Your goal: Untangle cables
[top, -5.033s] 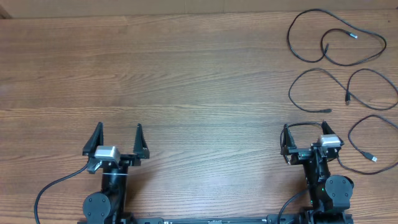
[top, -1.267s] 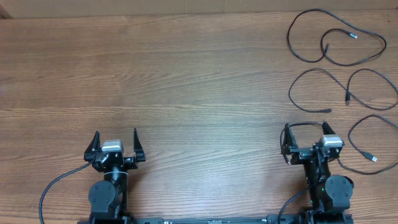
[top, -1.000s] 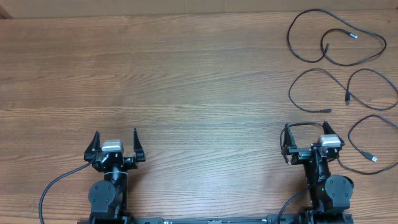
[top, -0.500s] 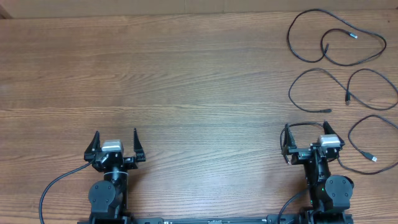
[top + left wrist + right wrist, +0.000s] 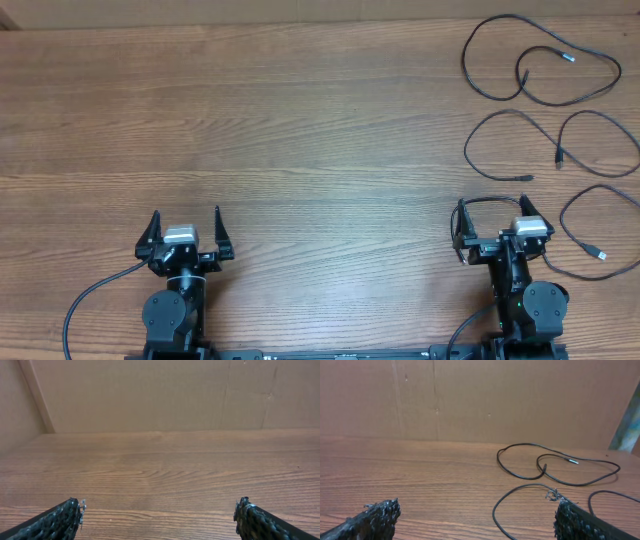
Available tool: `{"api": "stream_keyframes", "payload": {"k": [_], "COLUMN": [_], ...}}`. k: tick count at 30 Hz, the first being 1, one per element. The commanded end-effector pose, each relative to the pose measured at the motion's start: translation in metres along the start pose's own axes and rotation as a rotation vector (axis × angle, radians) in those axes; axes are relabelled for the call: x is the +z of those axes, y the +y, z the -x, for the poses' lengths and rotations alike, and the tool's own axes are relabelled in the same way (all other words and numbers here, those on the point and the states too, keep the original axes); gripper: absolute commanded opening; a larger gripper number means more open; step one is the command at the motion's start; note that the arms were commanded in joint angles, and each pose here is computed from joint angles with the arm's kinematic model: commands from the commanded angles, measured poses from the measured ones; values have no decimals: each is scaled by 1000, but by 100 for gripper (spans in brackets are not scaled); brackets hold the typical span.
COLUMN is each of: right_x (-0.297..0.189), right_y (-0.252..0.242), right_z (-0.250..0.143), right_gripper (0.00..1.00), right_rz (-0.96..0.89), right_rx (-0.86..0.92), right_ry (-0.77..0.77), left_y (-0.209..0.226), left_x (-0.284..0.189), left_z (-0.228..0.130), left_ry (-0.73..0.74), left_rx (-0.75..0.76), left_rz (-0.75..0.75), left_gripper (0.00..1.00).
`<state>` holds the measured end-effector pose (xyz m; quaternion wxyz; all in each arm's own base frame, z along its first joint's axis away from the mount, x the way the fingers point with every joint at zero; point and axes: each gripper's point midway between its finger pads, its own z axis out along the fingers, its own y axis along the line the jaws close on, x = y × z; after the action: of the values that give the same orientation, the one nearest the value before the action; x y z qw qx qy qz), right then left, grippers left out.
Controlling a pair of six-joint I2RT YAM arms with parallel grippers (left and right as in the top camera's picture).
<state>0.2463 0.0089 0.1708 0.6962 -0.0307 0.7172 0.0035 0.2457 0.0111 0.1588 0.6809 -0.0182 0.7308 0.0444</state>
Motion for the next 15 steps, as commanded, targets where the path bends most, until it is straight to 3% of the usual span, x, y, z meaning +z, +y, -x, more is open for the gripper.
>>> {"api": "stream_keyframes", "payload": {"k": [1,15], "right_x": [0,0], "right_y": [1,1], "right_z": [-1,-1], "right_gripper": [100,100], "right_rz": [-1,-1], "right_rx": [-5,-5], "right_ry": [-6,-6], "left_y": [1,1], "left_x": [0,0], "left_z": [0,0], "left_ry": [-3,-3], "left_rx": [18,18], "left_rz": [1,1], "left_gripper": [99,100]}}
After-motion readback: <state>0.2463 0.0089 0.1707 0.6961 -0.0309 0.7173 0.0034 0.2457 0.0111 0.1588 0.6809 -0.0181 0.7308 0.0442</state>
